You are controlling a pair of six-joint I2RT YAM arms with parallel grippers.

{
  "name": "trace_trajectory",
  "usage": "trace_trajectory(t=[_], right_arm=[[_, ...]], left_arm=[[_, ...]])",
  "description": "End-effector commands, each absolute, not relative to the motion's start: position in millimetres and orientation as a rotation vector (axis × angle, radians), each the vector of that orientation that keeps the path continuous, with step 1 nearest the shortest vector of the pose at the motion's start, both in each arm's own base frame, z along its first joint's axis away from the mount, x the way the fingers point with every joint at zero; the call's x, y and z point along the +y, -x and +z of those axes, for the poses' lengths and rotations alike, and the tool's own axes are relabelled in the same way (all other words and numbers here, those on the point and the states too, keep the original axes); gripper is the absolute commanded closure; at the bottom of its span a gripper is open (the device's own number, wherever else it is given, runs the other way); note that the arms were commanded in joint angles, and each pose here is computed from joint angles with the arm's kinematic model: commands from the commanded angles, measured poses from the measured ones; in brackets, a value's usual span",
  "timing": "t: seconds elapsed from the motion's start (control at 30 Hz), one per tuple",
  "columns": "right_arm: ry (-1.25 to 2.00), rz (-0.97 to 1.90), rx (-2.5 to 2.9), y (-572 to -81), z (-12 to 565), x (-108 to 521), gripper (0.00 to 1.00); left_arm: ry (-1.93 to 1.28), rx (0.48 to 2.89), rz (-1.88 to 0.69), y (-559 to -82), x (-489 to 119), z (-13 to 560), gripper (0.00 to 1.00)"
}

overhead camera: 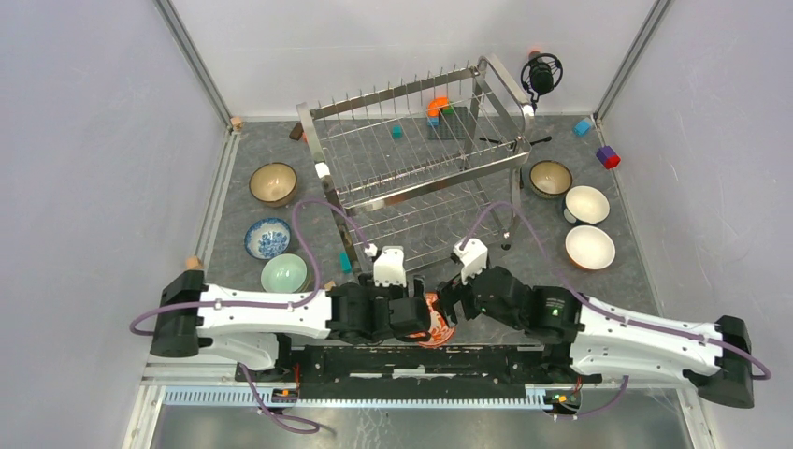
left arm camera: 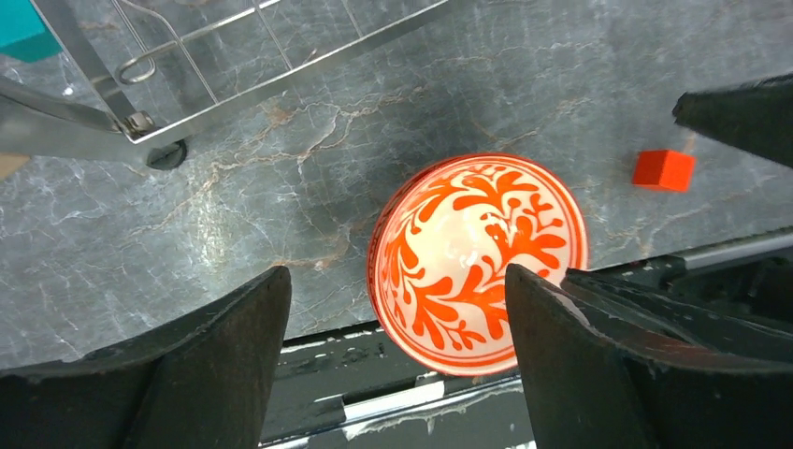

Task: Unload the bowls from the dish rack
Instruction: Reset both arms

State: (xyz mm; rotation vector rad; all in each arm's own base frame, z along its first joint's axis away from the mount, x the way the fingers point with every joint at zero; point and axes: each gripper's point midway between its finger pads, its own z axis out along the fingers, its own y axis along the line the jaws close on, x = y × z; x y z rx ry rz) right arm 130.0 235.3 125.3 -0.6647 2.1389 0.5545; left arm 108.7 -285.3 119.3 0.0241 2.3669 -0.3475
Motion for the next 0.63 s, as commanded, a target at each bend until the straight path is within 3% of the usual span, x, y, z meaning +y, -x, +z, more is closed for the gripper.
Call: trace_trajectory(t=[0.0,0.23,0.6], right_arm=[[0.636,0.636,1.929,-141.9,191.2,241.5,0.04],[0.511,0.601,1.736,-159.0,228.4,215.0,0.02],[0.334,0.689,1.547,-163.4,233.7,192.5,0.02]], left_arm=[[-0.131,2.235,-0.386,-122.6,-277.7,159.0,0.09],[-0.166,2.144,-0.436,-127.0,-241.7,181.6,0.05],[-0.049,2.019,-0.588,-131.2,-181.8,198.8,0.03]])
